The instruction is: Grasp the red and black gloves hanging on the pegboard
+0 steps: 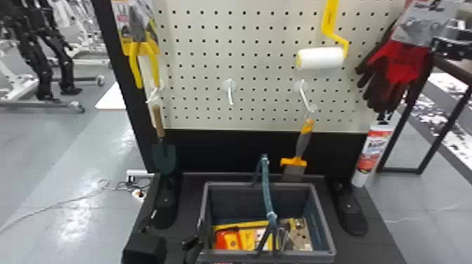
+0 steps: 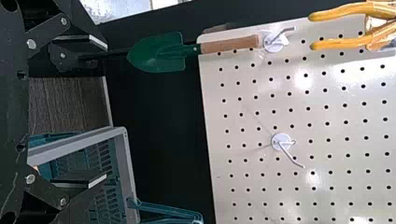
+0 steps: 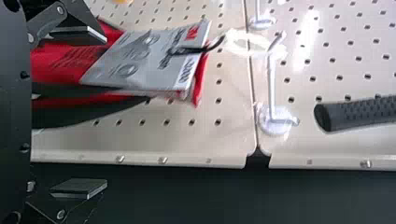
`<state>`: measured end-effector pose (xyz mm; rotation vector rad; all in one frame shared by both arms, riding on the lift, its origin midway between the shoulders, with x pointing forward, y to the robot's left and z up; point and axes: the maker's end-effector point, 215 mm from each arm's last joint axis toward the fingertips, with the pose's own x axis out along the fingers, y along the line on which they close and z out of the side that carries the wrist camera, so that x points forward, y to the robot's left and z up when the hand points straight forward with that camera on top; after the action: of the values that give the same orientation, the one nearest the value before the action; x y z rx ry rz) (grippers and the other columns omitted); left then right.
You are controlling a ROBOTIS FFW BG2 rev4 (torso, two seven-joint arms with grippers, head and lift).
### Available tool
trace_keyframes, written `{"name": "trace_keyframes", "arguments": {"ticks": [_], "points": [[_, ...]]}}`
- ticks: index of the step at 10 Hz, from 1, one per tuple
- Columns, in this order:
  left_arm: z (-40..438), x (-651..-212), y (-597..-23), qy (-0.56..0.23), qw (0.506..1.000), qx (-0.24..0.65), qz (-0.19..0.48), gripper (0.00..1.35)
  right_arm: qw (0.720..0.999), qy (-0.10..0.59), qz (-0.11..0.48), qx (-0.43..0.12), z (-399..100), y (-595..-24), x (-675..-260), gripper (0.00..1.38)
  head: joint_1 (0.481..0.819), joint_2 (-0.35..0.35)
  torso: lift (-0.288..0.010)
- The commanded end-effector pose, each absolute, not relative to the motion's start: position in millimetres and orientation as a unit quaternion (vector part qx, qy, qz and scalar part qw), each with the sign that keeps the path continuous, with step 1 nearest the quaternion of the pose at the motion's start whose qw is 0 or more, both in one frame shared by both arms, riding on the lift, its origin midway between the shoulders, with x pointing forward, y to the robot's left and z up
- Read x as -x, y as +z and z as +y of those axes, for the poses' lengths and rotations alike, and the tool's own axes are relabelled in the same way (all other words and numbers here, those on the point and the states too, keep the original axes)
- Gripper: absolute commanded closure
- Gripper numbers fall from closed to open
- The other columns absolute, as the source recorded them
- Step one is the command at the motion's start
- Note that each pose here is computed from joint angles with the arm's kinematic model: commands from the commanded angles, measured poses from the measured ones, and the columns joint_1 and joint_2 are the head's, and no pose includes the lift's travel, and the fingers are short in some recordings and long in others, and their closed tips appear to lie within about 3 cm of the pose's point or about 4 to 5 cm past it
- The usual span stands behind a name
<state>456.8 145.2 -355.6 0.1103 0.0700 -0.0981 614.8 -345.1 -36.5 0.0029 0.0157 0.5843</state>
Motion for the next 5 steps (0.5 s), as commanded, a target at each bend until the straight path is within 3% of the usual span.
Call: {"name": "trace_keyframes", "arguments": {"ticks": [1, 4, 5], "points": [[145, -457, -356, -0.05, 0.997, -0.055, 0.035, 0.32, 0.95, 0.311, 0.003, -0.01, -327, -24, -619, 0.21, 0.549, 0.0, -0.1], [141, -460, -356, -0.055, 0.996, -0.055, 0.036, 0.32, 0.942, 0.334, -0.013, -0.024, -307, -9, -621, 0.22, 0.549, 0.0, -0.1], [140, -461, -356, -0.056, 0.996, -0.054, 0.035, 0.32, 0.942, 0.334, -0.013, -0.03, -306, -11, -623, 0.45, 0.549, 0.0, -0.1]]}}
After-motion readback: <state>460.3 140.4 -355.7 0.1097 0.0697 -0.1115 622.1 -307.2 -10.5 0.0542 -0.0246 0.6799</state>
